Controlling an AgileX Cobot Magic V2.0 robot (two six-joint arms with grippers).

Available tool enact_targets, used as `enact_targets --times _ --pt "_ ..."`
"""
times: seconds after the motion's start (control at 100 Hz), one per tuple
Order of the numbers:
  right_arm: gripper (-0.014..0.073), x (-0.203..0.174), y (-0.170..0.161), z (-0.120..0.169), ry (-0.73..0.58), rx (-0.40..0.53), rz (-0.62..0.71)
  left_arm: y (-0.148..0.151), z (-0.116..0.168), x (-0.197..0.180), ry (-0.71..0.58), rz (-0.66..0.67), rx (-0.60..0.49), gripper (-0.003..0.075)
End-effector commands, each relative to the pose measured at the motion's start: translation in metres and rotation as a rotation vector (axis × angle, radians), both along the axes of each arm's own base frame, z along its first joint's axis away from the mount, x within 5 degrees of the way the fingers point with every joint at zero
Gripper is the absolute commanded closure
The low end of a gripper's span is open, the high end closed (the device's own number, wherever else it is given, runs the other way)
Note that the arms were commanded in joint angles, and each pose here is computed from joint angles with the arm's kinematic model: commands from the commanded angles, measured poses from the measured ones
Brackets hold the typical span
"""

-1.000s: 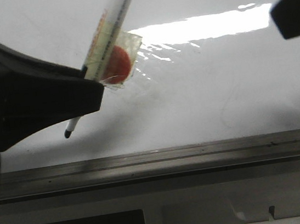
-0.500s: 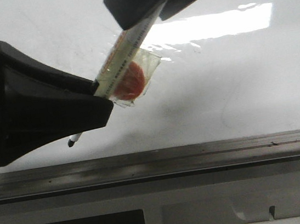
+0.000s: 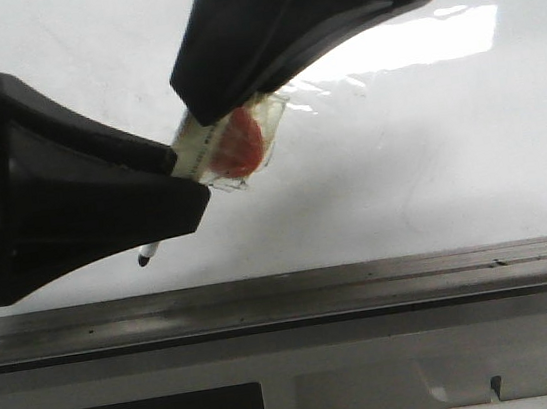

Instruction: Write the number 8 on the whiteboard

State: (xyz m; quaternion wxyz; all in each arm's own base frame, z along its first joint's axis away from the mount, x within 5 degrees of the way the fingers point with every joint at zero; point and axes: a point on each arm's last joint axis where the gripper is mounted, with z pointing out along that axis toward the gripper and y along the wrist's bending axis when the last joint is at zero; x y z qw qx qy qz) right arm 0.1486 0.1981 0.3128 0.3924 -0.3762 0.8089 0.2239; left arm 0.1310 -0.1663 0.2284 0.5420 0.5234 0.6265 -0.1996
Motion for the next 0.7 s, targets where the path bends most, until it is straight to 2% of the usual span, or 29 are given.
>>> enact_targets --times 0.0,0.1,0.18,0.38,0.54,0.69 --pt "0.0664 0.004 0.000 0.017 -0.085 0.056 0.001 -0.007 0.021 -0.001 -0.030 -0.037 -0.140 0.0667" --pt "0.0664 0.004 0.000 0.017 -0.094 0.049 0.004 -0.007 0.021 -0.002 -0.031 -0.037 -0.141 0.0481" --pt "0.0664 0.004 0.000 0.017 -0.100 0.046 0.005 -0.007 0.022 -0.002 -0.031 -0.036 -0.145 0.0395" --pt "0.0664 0.003 -0.001 0.018 -0.074 0.061 -0.014 0.008 0.040 -0.009 0.034 0.053 -0.236 0.0395" --pt "0.0664 0.004 -0.006 0.025 -0.087 0.092 -0.033 0.046 0.058 -0.022 0.026 0.228 -0.216 0.0395" --pt "0.0664 0.014 -0.023 0.045 -0.115 0.155 -0.127 0.082 0.077 -0.038 -0.038 0.350 -0.284 0.0396"
